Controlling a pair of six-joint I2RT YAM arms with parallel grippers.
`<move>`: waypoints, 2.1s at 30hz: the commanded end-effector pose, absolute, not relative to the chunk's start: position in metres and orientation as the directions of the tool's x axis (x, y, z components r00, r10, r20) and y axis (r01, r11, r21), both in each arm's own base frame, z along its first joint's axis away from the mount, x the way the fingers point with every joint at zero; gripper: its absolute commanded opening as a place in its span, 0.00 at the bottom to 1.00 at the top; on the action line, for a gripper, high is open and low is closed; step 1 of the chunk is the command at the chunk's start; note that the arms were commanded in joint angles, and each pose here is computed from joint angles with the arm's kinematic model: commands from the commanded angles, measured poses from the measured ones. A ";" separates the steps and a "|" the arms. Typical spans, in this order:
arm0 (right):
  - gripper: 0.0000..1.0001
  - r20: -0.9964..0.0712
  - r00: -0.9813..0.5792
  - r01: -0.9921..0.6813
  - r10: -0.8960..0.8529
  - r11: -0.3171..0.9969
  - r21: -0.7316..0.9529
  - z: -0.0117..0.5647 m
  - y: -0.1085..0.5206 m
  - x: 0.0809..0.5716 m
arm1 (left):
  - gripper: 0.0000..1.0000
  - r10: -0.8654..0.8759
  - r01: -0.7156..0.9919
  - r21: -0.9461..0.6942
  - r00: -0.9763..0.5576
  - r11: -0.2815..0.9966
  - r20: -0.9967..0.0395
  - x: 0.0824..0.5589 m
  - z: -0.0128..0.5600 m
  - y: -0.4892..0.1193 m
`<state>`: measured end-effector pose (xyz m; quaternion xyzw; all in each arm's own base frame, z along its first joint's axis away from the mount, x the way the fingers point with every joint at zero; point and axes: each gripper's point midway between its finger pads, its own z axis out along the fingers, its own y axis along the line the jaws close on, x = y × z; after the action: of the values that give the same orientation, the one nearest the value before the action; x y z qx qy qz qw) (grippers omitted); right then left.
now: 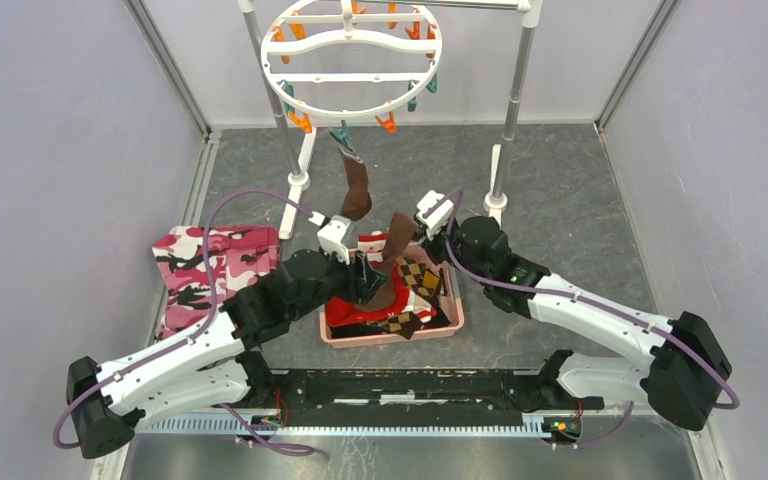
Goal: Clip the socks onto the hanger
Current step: Adjust the sock.
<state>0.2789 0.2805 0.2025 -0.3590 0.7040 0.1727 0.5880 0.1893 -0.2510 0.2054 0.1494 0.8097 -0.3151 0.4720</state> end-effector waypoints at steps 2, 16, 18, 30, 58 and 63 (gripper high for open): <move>0.00 -0.912 0.139 -0.638 -0.387 0.669 -0.381 0.264 0.279 0.302 | 0.65 -0.174 0.533 -0.425 -0.457 0.732 -0.872 0.195 0.227 -0.247; 0.00 -0.857 0.333 -0.761 -0.392 0.425 -0.490 0.284 0.309 0.278 | 0.71 -0.370 0.554 -0.628 -0.513 0.546 -0.774 0.225 0.264 -0.224; 0.00 -0.847 0.359 -0.775 -0.392 0.381 -0.504 0.280 0.311 0.271 | 0.73 -0.381 0.560 -0.633 -0.509 0.535 -0.772 0.223 0.271 -0.224; 0.00 -0.751 0.593 -0.757 -0.290 0.116 -0.643 0.276 0.323 0.226 | 0.82 -0.434 0.529 -0.748 -0.609 0.402 -0.664 0.212 0.280 -0.231; 0.02 -0.766 0.607 -0.770 -0.209 0.084 -0.633 0.283 0.332 0.213 | 0.32 -0.501 0.443 -0.879 -0.729 0.175 -0.467 0.210 0.279 -0.247; 0.18 -0.782 0.575 -0.783 -0.240 0.115 -0.611 0.279 0.330 0.218 | 0.02 -0.493 0.452 -0.851 -0.695 0.268 -0.524 0.217 0.267 -0.242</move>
<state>0.2180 0.3306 0.2694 -0.6428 0.4069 0.2170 0.6116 0.2121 -0.2473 0.2647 -0.0256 0.6921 -0.6247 0.3606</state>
